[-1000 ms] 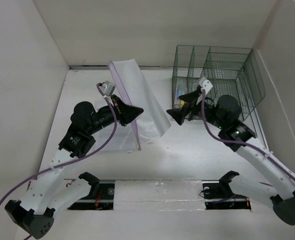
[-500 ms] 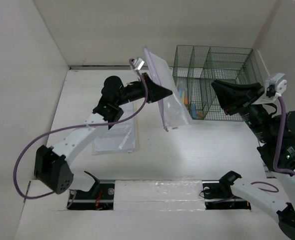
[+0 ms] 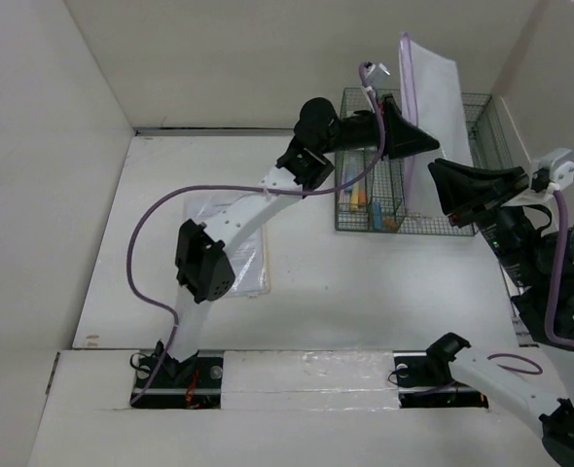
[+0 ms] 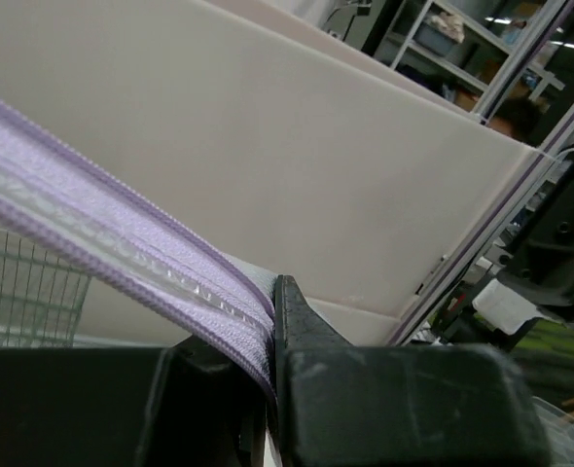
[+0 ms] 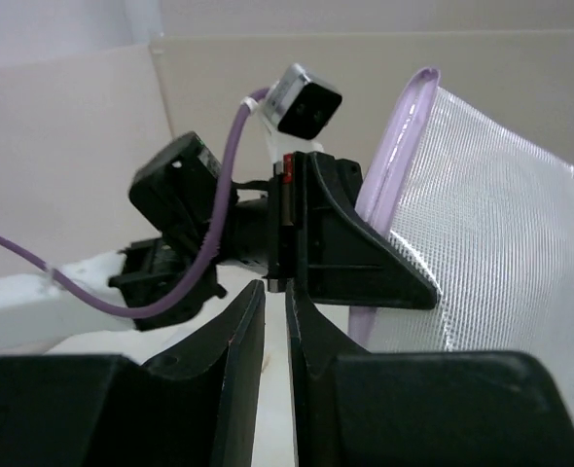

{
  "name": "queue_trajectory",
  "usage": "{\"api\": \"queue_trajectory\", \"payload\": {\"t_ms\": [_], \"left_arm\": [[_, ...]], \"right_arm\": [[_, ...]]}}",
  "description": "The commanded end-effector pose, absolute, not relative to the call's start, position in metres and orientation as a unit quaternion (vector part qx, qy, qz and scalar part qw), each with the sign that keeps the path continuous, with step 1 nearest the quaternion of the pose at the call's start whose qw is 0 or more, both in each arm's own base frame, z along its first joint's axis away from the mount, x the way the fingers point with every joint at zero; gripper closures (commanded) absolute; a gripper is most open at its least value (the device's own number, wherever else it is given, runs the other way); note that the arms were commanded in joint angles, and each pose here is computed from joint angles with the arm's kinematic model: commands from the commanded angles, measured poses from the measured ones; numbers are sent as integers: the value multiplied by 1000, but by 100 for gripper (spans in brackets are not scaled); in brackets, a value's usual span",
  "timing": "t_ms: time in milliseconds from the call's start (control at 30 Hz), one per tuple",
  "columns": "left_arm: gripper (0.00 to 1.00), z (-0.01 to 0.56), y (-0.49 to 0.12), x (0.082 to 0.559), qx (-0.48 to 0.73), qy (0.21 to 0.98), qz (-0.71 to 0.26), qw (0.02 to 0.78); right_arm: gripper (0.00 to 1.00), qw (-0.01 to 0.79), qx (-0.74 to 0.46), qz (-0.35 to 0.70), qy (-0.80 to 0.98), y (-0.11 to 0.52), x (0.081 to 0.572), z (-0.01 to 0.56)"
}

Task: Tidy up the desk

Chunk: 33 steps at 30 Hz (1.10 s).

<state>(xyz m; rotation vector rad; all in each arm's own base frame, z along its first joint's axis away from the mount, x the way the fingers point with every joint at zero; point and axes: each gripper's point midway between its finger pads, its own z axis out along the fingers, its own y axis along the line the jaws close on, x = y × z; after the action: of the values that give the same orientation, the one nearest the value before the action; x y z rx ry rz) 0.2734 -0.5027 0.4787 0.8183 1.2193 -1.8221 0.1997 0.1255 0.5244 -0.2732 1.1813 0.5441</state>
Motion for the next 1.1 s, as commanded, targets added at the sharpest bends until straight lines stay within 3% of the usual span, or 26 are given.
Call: {"api": "queue_trajectory", "payload": {"t_ms": [0, 233, 467, 567, 800, 900, 1067], "left_arm": [[100, 523, -493, 265, 342, 393, -745, 416], [100, 452, -536, 352, 246, 379, -780, 432], [98, 400, -562, 362, 244, 431, -762, 417], [90, 392, -565, 366, 240, 448, -755, 415], [66, 383, -565, 365, 231, 461, -760, 396], [57, 380, -562, 359, 231, 460, -767, 384], [45, 379, -557, 353, 234, 471, -762, 377]], "right_arm": [[80, 815, -89, 232, 524, 96, 183, 548], [80, 812, -82, 225, 532, 88, 177, 539], [76, 792, -57, 211, 569, 91, 199, 504], [69, 773, -41, 201, 600, 95, 216, 478], [28, 738, 59, 146, 656, 72, 242, 416], [21, 721, 127, 90, 675, 46, 250, 383], [20, 714, 188, 59, 672, 24, 258, 369]]}}
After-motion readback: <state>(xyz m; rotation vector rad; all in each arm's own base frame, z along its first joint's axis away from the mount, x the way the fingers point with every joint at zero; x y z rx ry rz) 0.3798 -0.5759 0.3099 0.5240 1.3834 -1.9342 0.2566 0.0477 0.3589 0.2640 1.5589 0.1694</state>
